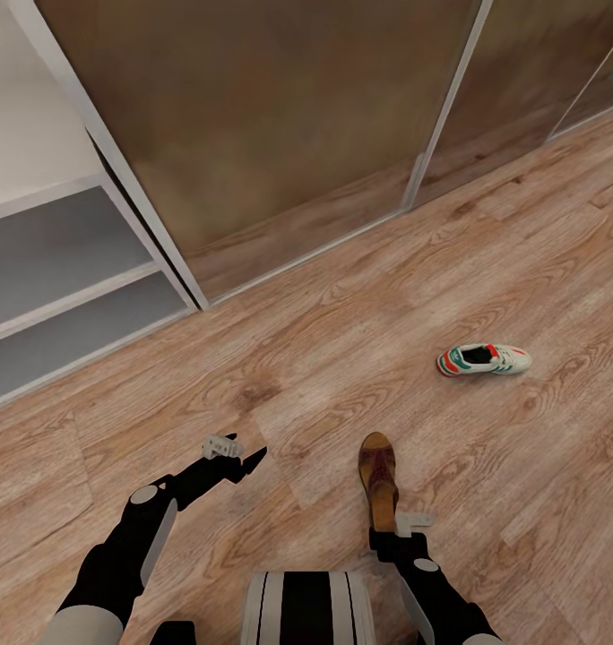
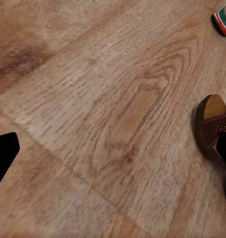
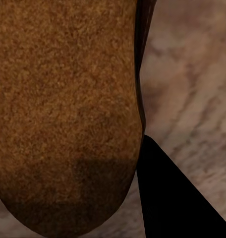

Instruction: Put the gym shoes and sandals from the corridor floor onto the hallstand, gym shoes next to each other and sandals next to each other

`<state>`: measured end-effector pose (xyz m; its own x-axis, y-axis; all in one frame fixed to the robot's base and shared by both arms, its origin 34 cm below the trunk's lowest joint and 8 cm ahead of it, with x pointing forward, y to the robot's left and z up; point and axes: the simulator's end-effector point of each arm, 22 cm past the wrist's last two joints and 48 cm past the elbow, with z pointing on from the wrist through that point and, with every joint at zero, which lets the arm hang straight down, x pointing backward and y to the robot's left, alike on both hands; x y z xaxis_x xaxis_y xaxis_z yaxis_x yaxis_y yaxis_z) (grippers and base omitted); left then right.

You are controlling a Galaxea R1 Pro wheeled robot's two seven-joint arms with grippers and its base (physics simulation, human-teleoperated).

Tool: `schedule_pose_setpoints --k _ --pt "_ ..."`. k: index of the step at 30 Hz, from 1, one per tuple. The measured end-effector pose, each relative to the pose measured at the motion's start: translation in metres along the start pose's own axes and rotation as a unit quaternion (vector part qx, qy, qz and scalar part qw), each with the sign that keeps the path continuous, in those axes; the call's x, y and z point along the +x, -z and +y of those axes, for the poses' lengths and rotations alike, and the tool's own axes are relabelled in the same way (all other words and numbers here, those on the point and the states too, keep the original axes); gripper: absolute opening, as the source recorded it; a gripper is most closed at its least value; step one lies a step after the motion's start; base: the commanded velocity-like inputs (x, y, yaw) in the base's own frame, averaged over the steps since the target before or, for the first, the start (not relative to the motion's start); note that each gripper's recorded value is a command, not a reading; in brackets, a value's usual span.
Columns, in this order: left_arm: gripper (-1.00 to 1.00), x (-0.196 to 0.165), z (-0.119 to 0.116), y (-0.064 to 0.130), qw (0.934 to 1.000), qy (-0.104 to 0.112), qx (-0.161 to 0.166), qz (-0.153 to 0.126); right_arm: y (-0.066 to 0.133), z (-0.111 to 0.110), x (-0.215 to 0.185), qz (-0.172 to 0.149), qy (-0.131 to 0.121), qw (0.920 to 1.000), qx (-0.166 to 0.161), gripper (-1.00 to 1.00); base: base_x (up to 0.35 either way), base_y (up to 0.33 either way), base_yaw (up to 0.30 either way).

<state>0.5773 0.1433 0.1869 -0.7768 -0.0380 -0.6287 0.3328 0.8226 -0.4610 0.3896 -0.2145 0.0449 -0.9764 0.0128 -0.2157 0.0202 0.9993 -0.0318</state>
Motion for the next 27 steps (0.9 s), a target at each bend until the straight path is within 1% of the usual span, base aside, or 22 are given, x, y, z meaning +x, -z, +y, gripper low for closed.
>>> schedule_pose_setpoints --k 7,12,19,22,27 --pt "1.00 -0.009 0.001 0.001 0.9999 -0.006 -0.001 -0.009 0.000 0.000 0.000 0.000 0.000 1.0000 0.000 -1.00 0.000 0.000 0.000" --pt "1.00 -0.027 -0.003 0.005 0.9996 -0.017 -0.001 -0.023 0.005 -0.001 -0.011 -0.010 0.000 0.9999 0.000 -1.00 0.000 0.000 0.000" --pt "1.00 -0.045 -0.006 0.011 0.9990 -0.027 -0.001 -0.035 0.012 -0.001 -0.026 -0.026 0.001 0.9997 0.000 -1.00 0.000 0.000 0.000" --pt "1.00 -0.051 -0.007 0.014 0.9987 -0.031 -0.002 -0.040 0.015 -0.001 -0.034 -0.039 0.000 0.9993 0.000 -1.00 0.000 0.000 0.000" --pt "1.00 -0.061 -0.007 0.020 0.9982 -0.039 -0.004 -0.045 0.022 0.000 -0.057 -0.082 -0.001 0.9967 -0.003 -1.00 0.000 0.000 0.000"
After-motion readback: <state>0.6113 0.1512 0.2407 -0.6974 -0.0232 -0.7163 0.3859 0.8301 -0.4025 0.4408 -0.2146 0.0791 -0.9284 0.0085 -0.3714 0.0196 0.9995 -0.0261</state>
